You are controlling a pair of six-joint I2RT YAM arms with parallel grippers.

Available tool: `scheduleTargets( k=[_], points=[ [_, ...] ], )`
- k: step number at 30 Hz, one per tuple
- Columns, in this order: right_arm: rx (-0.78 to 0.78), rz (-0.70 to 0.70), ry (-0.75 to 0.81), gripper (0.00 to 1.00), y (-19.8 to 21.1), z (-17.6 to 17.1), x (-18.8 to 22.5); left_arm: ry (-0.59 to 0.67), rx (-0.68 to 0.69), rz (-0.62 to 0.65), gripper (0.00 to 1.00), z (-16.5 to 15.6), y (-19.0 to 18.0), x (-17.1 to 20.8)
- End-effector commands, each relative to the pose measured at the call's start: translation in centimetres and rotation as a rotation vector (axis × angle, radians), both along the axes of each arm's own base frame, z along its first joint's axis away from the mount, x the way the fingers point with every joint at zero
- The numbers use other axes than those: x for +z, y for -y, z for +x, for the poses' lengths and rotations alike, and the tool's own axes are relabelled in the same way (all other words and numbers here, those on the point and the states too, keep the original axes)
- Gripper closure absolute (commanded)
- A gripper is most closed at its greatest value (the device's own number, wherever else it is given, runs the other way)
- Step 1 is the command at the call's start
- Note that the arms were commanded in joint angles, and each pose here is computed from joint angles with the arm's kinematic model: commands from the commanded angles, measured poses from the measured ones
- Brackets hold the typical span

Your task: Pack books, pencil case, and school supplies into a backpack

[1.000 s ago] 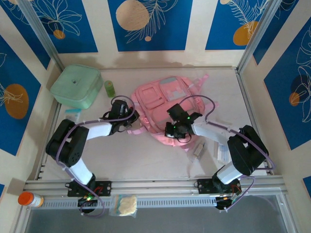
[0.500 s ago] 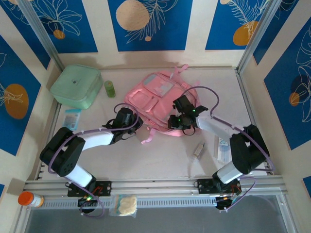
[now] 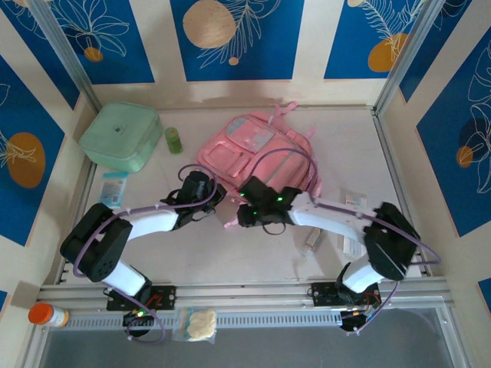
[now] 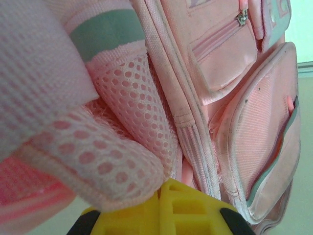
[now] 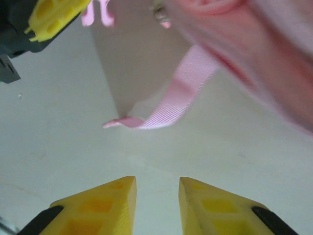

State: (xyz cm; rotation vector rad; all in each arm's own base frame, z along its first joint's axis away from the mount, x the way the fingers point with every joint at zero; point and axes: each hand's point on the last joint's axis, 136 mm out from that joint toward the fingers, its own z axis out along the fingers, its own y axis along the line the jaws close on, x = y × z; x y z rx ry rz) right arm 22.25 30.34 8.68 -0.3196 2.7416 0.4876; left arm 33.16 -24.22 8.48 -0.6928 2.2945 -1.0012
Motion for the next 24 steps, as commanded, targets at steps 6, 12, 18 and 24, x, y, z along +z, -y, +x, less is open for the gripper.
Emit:
scheduleTargets(
  k=[6, 12, 18, 24],
  points=[
    [-0.215, -0.061, 0.148, 0.72, -2.2, 5.5, -1.1, 0.086, -0.025, -0.084, 1.00, -0.1, 1.3, 3.5],
    [-0.313, -0.088, 0.181, 0.69, -2.1, 7.4, -1.0, 0.090, -0.044, -0.103, 1.00, -0.5, 1.8, 3.8],
    [-0.401, -0.143, 0.212, 0.66, -0.8, 7.9, -0.8, 0.098, -0.048, -0.130, 1.00, -0.9, 2.3, 4.2],
    [-0.475, -0.203, 0.212, 0.72, 1.3, 7.7, -0.3, 0.107, -0.045, -0.104, 1.00, -1.0, 2.1, 4.5]
  ],
)
